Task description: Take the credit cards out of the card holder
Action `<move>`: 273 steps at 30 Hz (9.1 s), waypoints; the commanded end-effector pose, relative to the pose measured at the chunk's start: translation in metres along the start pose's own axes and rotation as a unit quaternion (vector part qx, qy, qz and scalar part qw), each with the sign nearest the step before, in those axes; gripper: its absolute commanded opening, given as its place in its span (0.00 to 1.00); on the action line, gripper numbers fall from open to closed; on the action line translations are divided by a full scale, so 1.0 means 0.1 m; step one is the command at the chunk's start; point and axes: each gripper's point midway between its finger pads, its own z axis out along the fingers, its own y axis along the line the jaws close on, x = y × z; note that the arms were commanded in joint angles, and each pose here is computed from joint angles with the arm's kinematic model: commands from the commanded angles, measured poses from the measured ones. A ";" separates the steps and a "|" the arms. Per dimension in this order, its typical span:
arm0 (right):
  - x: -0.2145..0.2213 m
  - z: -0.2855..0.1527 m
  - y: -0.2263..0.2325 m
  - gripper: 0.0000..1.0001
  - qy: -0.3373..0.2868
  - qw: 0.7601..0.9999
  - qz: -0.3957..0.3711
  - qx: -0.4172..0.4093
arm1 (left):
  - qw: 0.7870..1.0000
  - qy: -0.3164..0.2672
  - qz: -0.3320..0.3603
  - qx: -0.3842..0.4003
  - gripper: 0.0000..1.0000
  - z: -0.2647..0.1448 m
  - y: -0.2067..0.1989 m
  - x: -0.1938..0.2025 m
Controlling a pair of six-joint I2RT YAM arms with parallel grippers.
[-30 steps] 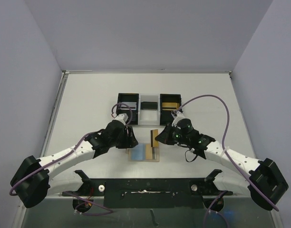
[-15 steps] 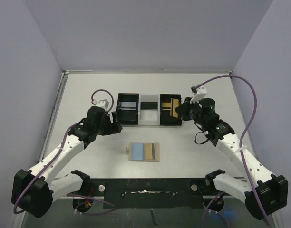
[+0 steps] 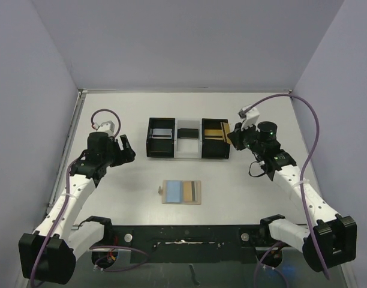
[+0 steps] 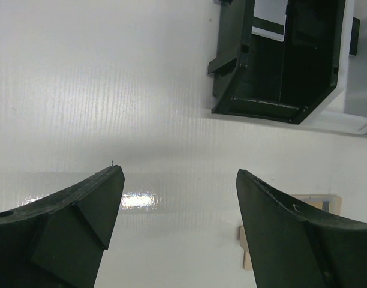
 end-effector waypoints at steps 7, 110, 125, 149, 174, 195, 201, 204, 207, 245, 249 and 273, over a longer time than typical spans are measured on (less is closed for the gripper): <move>0.03 0.39 -0.08 0.00 0.030 0.939 -0.341 -0.004 | 0.998 -0.052 0.018 0.009 0.76 -0.05 -0.06 -0.26; -0.09 1.52 -0.31 0.42 0.115 0.854 -0.503 -0.063 | 0.997 -0.066 0.032 0.028 0.76 -0.13 -0.12 -0.30; -0.90 0.13 -0.10 0.98 -0.204 0.957 -0.181 0.095 | 0.998 -0.050 0.028 0.035 0.77 -0.07 -0.14 -0.26; 1.09 -0.22 0.72 0.99 -0.003 0.941 0.336 0.039 | 0.953 0.086 0.062 0.284 0.73 -0.01 -1.38 0.52; 1.48 0.03 1.32 0.33 0.122 0.930 0.345 0.040 | 0.942 0.211 -0.033 0.258 0.46 0.24 -1.91 1.55; 1.99 0.09 1.51 0.17 0.227 0.898 0.377 0.026 | 0.938 0.241 -0.042 0.246 0.38 0.29 -1.91 1.76; 2.13 0.08 1.45 0.17 0.254 0.882 0.395 0.048 | 0.937 0.252 -0.036 0.240 0.38 0.34 -1.90 1.82; 2.18 0.10 1.44 0.17 0.266 0.877 0.396 0.050 | 0.938 0.250 -0.034 0.239 0.38 0.37 -1.94 1.78; 2.20 0.11 1.45 0.17 0.270 0.877 0.395 0.051 | 0.944 0.253 -0.022 0.208 0.37 0.41 -1.83 1.83; 2.25 0.19 1.58 0.20 0.313 0.872 0.375 0.024 | 0.944 0.270 -0.063 0.180 0.22 0.36 -1.53 2.12; 2.23 0.19 1.56 0.20 0.310 0.873 0.375 0.026 | 0.943 0.271 -0.063 0.185 0.22 0.36 -1.54 2.12; 2.15 0.19 1.59 0.22 0.311 0.880 0.358 0.022 | 0.943 0.265 -0.062 0.191 0.21 0.35 -1.55 2.09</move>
